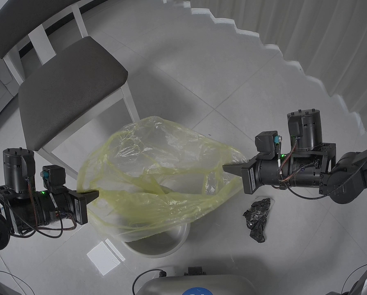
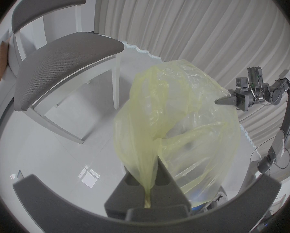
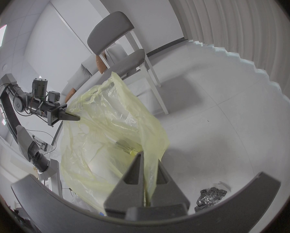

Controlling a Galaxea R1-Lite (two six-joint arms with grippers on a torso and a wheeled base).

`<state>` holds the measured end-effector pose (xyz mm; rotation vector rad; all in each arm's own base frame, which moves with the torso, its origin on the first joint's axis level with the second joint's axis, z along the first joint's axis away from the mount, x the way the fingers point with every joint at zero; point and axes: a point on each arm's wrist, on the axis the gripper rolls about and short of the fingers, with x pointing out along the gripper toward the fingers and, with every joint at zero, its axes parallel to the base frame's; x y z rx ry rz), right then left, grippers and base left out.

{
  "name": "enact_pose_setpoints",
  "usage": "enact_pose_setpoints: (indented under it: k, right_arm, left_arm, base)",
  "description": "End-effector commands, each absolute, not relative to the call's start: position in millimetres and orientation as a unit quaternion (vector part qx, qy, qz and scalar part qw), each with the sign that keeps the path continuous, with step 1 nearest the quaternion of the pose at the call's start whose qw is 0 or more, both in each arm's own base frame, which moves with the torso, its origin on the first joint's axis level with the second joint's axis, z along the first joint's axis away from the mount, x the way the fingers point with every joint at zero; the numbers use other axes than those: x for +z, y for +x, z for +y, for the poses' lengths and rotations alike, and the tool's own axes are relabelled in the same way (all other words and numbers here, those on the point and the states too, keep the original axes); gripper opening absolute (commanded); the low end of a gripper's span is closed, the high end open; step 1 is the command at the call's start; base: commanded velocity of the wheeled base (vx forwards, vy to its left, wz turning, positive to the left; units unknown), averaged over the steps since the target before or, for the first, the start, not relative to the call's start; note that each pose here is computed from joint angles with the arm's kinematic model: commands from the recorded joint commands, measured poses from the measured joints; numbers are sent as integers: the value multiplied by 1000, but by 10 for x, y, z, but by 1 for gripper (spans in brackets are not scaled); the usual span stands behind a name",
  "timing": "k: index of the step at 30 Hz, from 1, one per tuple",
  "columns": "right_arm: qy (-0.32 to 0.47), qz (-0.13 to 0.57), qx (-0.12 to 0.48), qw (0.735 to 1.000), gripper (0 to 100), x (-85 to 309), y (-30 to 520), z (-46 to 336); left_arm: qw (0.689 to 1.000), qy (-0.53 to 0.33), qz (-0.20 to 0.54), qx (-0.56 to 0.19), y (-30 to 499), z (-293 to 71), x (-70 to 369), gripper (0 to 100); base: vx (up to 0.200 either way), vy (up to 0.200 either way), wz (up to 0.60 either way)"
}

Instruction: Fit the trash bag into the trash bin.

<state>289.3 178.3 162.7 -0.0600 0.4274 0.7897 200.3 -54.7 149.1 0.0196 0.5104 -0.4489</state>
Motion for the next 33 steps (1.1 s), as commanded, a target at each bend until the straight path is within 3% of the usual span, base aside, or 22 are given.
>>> enact_pose_setpoints:
  k: [1,17,28,33]
  right_arm:
    - [-27,200,378,904,0,1644,2987,1786]
    - [-25,222,371,902,0,1326,3249,1884]
    - [-35,257,373,891,0,976,3285,1950]
    - [-41,244,382,890,0,1010,3229,1986]
  left_arm:
    - [942,27,265,-203,2143,-406,1380,0]
    - [927,17,298,-228,2239,-372,1208,0]
    - [914,14,333,-233,2331,-393,841,0]
    - [921,16,300,-247,2244,-335,824,0]
  base:
    - [0,0,0]
    - [0,0,0]
    - [0,0,0]
    - [0,0,0]
